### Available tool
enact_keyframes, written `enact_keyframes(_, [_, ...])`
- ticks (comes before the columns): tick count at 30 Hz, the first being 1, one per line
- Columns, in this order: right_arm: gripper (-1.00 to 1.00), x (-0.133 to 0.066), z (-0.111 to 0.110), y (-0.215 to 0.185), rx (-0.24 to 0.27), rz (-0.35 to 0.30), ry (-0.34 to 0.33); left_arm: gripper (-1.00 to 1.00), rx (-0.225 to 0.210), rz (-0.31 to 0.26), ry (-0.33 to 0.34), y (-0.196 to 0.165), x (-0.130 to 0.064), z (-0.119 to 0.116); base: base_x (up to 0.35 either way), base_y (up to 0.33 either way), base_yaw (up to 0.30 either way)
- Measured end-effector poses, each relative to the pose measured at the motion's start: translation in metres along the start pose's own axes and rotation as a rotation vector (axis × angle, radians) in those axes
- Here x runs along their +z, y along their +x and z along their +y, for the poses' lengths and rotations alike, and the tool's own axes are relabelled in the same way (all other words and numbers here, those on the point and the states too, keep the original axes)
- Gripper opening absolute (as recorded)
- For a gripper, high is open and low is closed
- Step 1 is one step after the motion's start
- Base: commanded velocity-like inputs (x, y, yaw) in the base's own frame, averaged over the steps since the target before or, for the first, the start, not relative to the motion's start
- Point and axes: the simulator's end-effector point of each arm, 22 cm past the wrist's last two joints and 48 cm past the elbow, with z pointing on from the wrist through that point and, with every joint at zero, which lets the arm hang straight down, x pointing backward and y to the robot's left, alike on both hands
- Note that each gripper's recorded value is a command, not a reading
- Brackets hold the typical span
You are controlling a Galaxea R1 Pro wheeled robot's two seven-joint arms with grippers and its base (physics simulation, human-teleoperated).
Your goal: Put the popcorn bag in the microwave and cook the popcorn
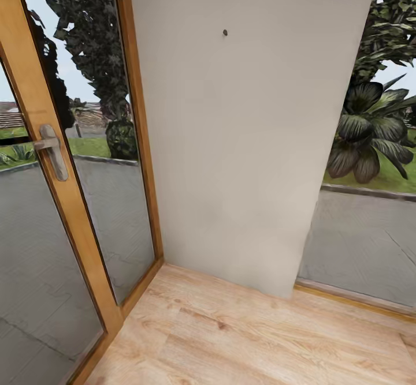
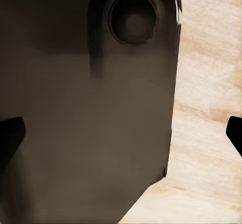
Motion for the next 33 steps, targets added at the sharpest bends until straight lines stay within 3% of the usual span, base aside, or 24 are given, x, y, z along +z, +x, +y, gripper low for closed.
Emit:
enact_keyframes(5, [1.00, 0.000, 0.000, 0.009, -0.015, 0.018, -0.002, 1.00, -0.004, -0.004, 0.005, -0.002, 0.000, -0.002, 0.000, 0.000, 0.000])
enact_keyframes(15, [1.00, 0.000, 0.003, 0.005, 0.002, -0.002, -0.003, 1.00, -0.009, -0.084, 0.004, -0.027, -0.001, -0.002, 0.000, 0.000, -0.015])
enact_keyframes(33, [1.00, 0.000, 0.003, -0.003, 0.014, -0.032, -0.003, 1.00, -0.011, -0.094, 0.004, -0.030, -0.001, -0.002, 0.000, 0.000, -0.222])
